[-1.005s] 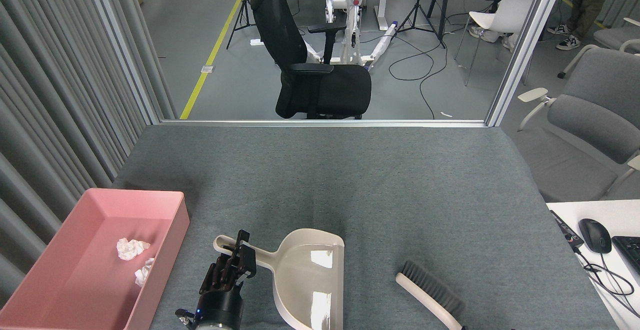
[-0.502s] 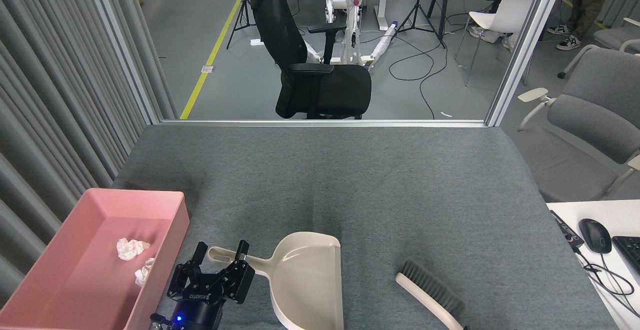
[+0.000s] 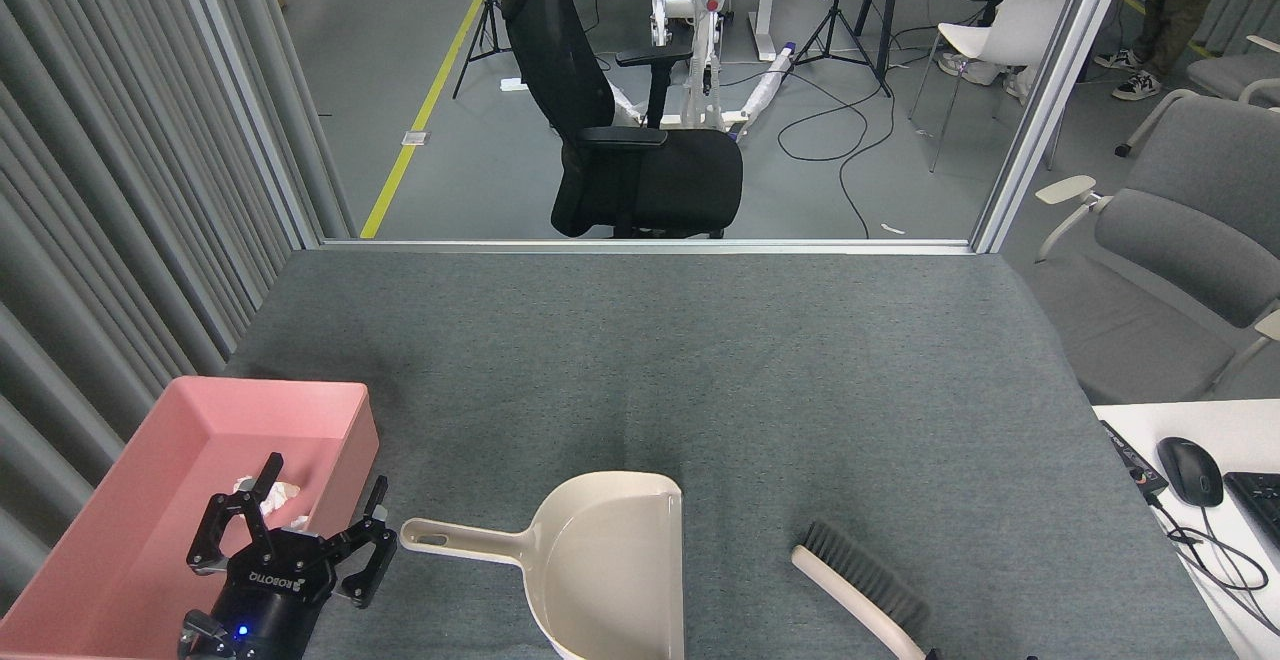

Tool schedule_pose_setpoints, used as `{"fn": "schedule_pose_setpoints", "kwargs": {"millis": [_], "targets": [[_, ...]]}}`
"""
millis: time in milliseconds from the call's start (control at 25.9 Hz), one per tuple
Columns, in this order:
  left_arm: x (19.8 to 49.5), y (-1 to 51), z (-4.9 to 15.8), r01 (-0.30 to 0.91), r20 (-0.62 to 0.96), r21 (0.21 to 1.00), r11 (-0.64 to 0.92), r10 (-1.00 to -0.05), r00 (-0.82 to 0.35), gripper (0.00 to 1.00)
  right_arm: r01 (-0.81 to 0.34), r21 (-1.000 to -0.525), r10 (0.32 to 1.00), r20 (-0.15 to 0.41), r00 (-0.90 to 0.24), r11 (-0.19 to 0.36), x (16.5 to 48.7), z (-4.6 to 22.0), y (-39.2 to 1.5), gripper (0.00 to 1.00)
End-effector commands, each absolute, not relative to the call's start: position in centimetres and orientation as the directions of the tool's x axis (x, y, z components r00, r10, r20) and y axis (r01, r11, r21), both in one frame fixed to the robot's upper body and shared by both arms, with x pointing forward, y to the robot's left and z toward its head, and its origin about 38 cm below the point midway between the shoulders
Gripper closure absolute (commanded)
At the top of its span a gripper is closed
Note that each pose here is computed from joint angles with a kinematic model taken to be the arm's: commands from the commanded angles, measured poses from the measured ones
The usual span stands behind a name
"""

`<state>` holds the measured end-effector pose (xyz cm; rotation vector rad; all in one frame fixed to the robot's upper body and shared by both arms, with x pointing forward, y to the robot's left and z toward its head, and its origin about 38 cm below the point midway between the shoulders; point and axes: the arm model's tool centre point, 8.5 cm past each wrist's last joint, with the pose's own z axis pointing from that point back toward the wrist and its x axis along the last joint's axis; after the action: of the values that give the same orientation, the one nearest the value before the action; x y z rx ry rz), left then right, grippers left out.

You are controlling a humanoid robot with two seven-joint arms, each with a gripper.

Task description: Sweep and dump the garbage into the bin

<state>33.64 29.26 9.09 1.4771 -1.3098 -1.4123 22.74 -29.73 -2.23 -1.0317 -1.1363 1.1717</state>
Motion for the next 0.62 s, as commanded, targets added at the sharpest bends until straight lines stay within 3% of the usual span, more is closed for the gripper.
{"fn": "schedule_pose_setpoints", "kwargs": {"millis": [0,232,580], "targets": [[33.3,29.7,8.9,-0.176,-0.277,0.95,-0.258,-0.956,-0.094,0.0,-0.129,-0.986,0.994,0.106,0.03,0.109,22.8,-1.8,-29.9,0.01],[31.8,30.1,7.0,-0.09,-0.258,0.964,-0.249,-0.962,-0.094,0.0,0.015,-0.998,0.998,0.058,0.009,0.058,23.6,1.5,-30.7,0.01],[30.0,29.5,5.9,-0.066,-0.239,0.97,-0.232,-0.964,-0.119,0.0,0.057,-0.998,0.999,-0.017,0.032,-0.019,24.7,3.4,-34.2,0.01]]}}
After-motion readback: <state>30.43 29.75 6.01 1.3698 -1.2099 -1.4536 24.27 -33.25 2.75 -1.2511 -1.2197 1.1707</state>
